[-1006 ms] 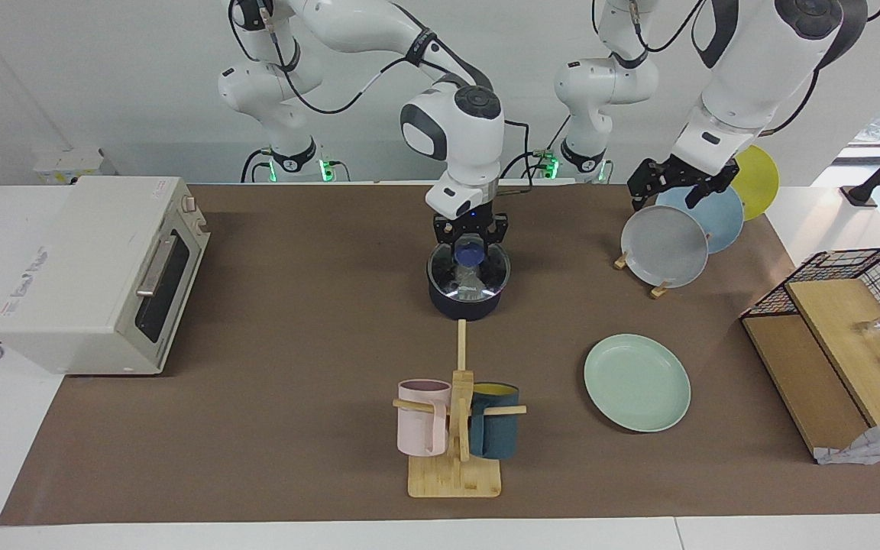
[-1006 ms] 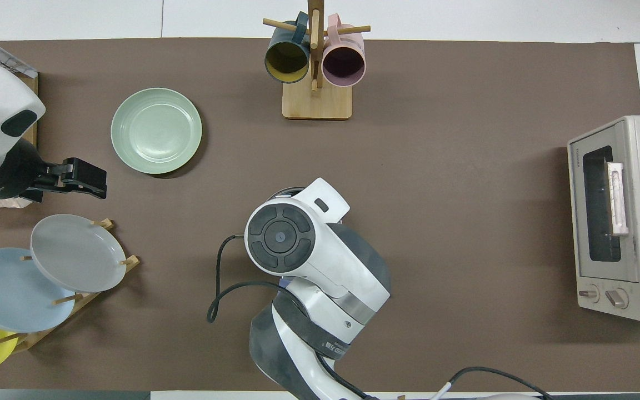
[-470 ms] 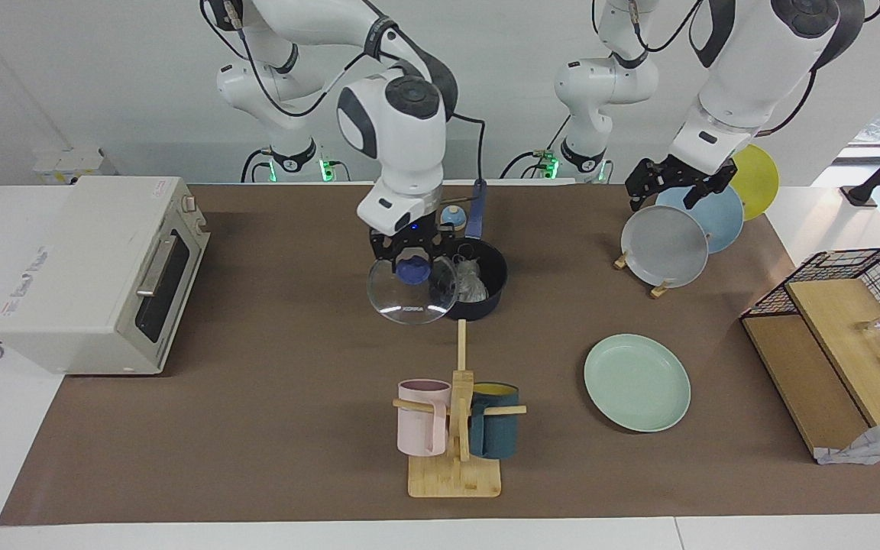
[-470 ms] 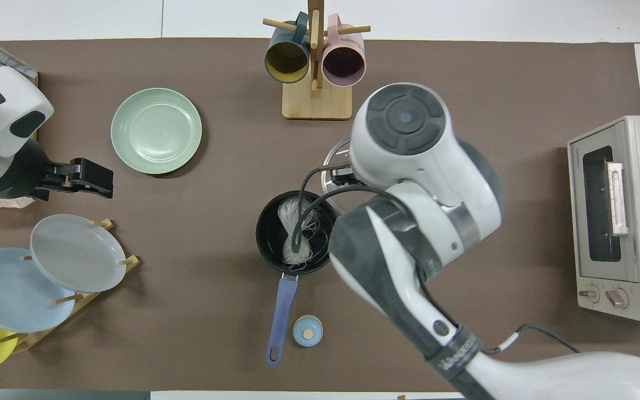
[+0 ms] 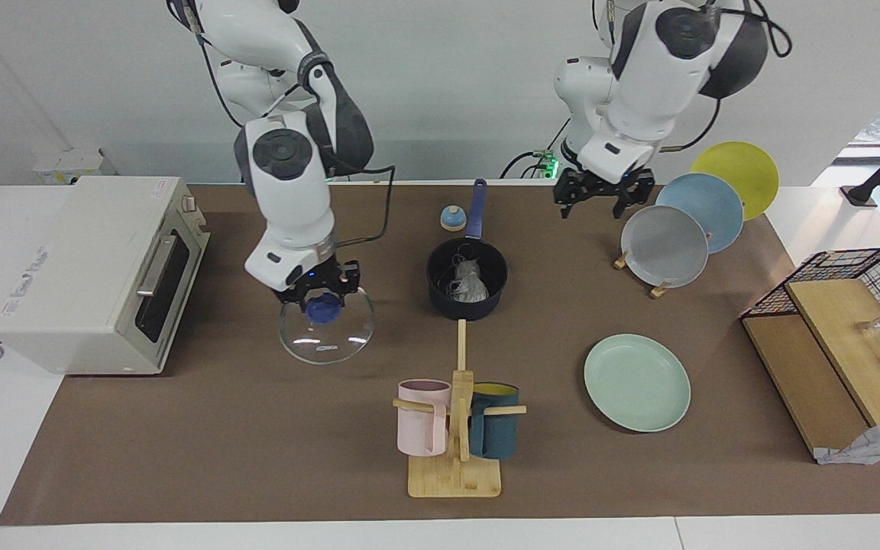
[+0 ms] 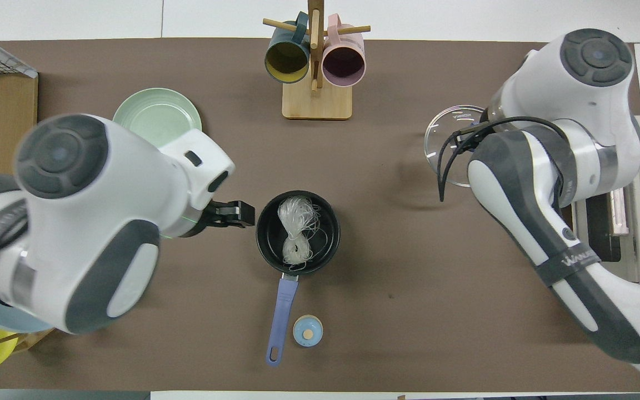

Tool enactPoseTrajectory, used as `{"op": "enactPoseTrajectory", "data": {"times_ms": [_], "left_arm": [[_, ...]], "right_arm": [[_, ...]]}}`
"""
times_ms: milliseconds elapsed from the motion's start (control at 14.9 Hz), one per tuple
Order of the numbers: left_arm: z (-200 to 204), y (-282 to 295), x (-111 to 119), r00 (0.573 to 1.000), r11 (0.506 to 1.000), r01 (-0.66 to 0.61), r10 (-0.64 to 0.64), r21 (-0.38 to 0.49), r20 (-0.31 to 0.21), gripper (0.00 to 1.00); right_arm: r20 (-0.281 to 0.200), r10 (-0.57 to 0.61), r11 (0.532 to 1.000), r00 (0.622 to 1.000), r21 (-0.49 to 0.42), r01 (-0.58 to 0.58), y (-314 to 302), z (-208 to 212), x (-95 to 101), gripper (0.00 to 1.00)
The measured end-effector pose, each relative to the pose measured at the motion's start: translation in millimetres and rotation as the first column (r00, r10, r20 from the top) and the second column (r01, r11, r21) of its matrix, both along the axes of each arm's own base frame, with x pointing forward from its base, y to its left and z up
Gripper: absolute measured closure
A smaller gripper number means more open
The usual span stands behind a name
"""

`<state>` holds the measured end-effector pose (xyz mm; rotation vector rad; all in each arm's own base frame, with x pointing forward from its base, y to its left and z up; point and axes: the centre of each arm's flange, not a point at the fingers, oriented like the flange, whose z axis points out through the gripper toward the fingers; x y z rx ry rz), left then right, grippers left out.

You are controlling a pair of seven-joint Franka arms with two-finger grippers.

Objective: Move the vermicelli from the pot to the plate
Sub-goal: 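Lift the lid off the pot with the right gripper while the left gripper approaches, then hold the lid aside with the right gripper while the left gripper grasps vermicelli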

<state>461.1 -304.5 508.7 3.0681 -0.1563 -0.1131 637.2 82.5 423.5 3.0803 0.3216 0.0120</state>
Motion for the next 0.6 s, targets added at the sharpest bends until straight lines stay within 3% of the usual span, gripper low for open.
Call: {"op": "enactPoseTrajectory", "data": {"times_ms": [268,604], "left_arm": [[-97,-75,-33,1.000,1.000,-0.007,0.007,-0.022,0.010,0.00],[-136,-82,-26,0.999,0.999,-0.031,0.031,-0.032,0.012,0.00]], "right_arm": [[0.018,0.003,1.000,1.000,0.007,-0.003,-15,-50,-18.6,0.35],[0.006,-0.001,1.000,1.000,0.006,0.001,-21,-81,-42.2,0.35]]}}
